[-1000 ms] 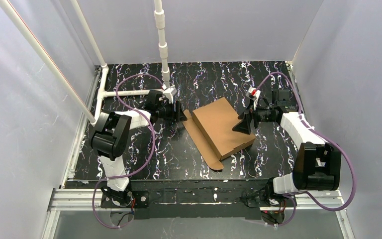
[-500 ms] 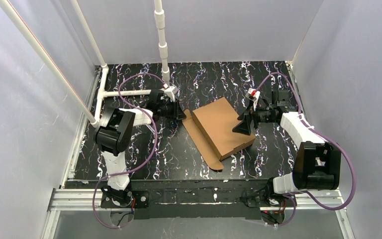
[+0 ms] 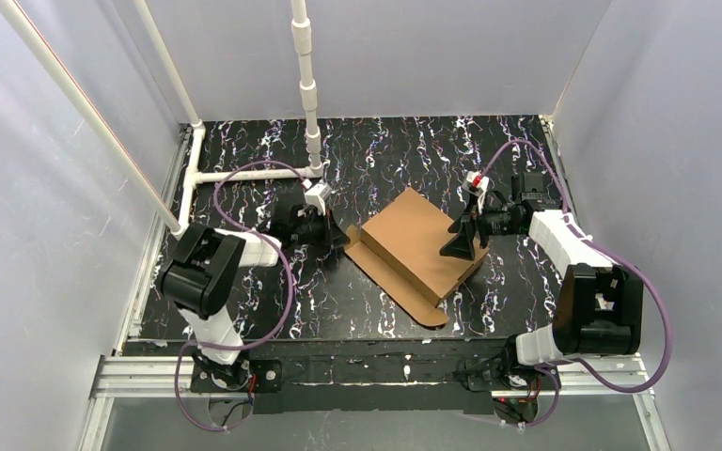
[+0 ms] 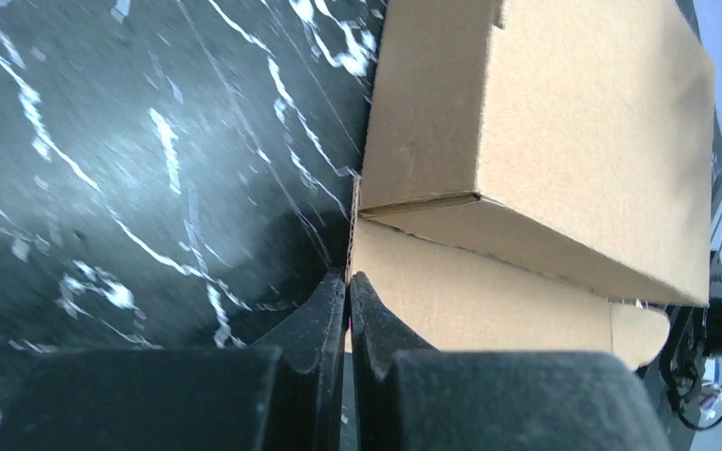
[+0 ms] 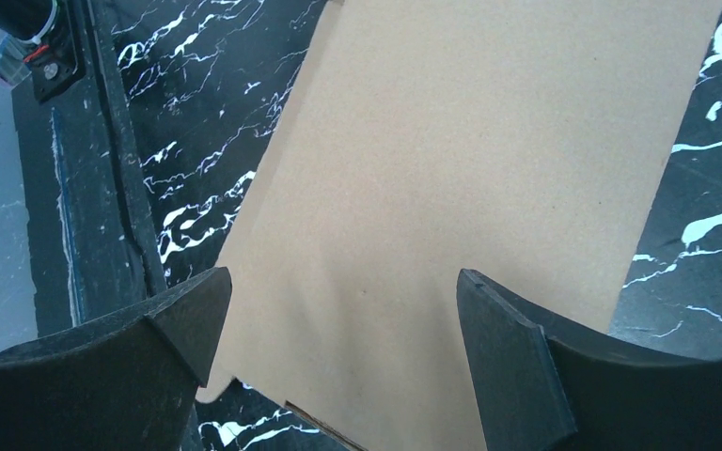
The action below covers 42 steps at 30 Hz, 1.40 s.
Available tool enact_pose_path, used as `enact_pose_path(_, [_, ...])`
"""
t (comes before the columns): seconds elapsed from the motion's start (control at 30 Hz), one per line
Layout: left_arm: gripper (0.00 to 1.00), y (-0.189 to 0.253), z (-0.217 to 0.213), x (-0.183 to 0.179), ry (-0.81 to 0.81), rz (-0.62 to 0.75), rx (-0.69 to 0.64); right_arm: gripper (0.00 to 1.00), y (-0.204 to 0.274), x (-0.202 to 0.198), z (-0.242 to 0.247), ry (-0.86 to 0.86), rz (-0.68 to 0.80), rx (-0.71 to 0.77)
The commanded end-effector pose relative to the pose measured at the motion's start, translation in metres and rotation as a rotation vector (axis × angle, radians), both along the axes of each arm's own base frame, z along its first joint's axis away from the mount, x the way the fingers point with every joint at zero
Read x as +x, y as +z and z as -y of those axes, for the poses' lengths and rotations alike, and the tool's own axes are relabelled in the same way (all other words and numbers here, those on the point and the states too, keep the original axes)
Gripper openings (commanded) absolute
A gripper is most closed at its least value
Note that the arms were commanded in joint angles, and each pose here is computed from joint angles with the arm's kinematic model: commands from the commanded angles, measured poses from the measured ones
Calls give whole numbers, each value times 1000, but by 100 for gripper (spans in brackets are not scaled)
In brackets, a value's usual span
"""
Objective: Fold the paper box
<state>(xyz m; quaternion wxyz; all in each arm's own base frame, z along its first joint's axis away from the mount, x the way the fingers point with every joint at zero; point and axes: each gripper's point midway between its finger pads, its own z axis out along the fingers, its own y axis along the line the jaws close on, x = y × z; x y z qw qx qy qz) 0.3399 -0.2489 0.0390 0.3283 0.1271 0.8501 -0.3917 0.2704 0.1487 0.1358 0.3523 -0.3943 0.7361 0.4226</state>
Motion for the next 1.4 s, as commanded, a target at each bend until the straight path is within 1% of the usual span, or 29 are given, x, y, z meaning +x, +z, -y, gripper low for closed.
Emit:
enact_pose_path(0.0, [0,23,7,-22,44,99,22,98,6,-5,-5,55,13,-14])
enact_pose_path(0.17, [0,16,8,-58,113,142,108,98,10,-3,-17,72,36,-80])
enact_pose_path(0.27, [0,14,7,-71,138,166,136,98,9,-3,-30,104,75,-164])
enact_pose_path(0.3, [0,13,6,-74,145,174,145,98,5,-4,-33,118,90,-217])
enact_pose_path(0.37, [0,14,4,-78,157,190,155,98,5,-8,-44,181,141,-287])
enact_pose_path(0.5, [0,18,2,-81,179,217,161,98,11,-12,-75,258,287,-360])
enact_pose_path(0.63, [0,22,4,-84,177,243,160,98,7,-14,-107,293,394,-343])
enact_pose_path(0.73, [0,19,2,-87,186,248,173,96,3,-8,-122,263,475,-344])
enact_pose_path(0.83, [0,17,2,-91,190,248,175,93,7,-2,-133,213,522,-329])
enact_pose_path(0.97, [0,22,9,-94,158,285,171,88,2,-11,-140,188,549,-317])
enact_pose_path(1.07, [0,25,12,-95,139,317,178,86,-9,-22,-141,193,534,-308])
enact_pose_path(1.13, [0,25,13,-96,129,336,185,83,-13,-27,-143,198,528,-303])
enact_pose_path(1.37, [0,24,11,-98,115,384,217,79,-26,-27,-140,180,515,-337])
